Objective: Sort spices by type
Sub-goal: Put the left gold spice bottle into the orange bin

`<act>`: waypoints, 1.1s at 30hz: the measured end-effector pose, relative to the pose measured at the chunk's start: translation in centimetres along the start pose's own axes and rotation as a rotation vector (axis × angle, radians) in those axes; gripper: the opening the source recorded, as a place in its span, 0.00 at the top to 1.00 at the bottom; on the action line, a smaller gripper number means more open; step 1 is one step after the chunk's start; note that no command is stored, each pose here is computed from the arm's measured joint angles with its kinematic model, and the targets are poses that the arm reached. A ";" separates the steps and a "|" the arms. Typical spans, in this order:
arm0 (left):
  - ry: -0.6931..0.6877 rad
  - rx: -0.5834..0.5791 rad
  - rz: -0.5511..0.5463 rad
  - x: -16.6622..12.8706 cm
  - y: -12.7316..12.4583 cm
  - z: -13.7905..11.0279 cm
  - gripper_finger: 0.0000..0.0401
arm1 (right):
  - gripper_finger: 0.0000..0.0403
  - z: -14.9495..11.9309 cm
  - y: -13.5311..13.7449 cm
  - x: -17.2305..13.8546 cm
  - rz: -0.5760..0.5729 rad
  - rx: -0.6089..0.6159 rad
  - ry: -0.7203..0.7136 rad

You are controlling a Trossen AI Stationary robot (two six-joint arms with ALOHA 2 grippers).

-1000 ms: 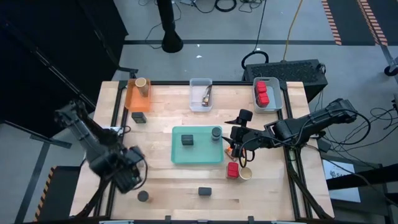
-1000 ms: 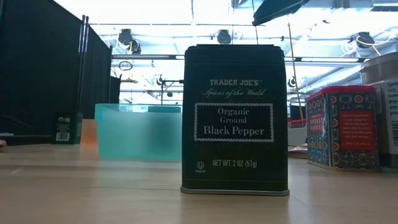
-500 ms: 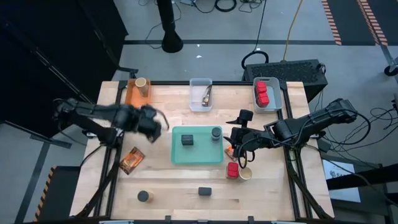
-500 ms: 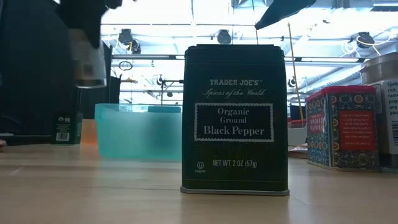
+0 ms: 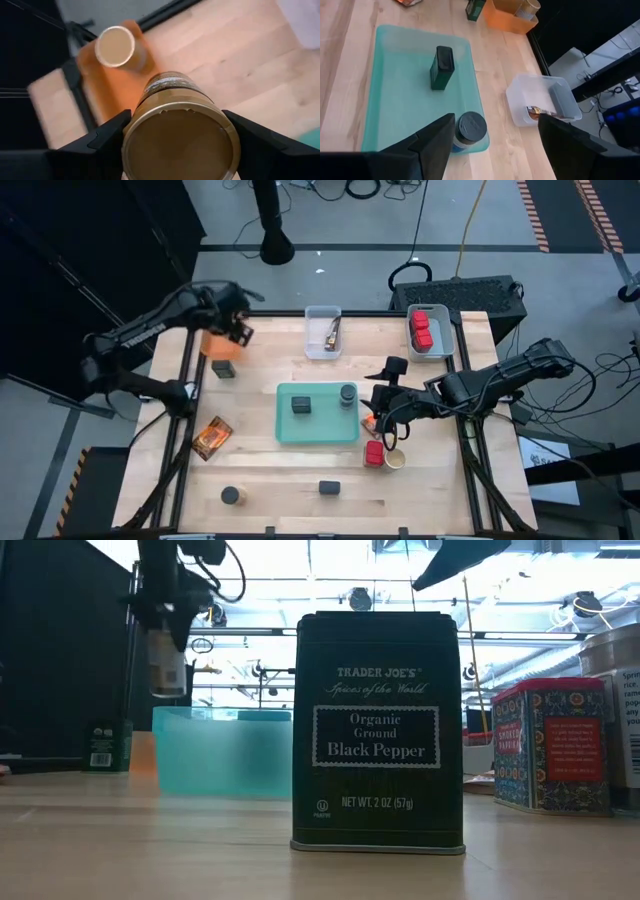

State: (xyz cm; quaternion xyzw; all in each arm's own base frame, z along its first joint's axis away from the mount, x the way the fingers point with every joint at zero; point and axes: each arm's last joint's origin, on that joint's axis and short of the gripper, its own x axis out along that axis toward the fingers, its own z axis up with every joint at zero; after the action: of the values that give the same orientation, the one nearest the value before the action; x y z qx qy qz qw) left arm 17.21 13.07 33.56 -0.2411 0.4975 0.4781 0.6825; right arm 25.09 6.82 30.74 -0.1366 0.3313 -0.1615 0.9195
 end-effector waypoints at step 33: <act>0.163 -0.212 -0.055 9.6 6.6 0.5 0.31 | 0.33 -1.4 0.0 0.7 -0.014 0.032 0.045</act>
State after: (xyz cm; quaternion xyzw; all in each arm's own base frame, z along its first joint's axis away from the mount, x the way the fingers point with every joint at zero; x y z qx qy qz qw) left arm 12.03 20.21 26.03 -0.3635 0.4910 0.4880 0.6234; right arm 24.69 6.38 29.25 -0.1204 0.3481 -0.1764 0.9128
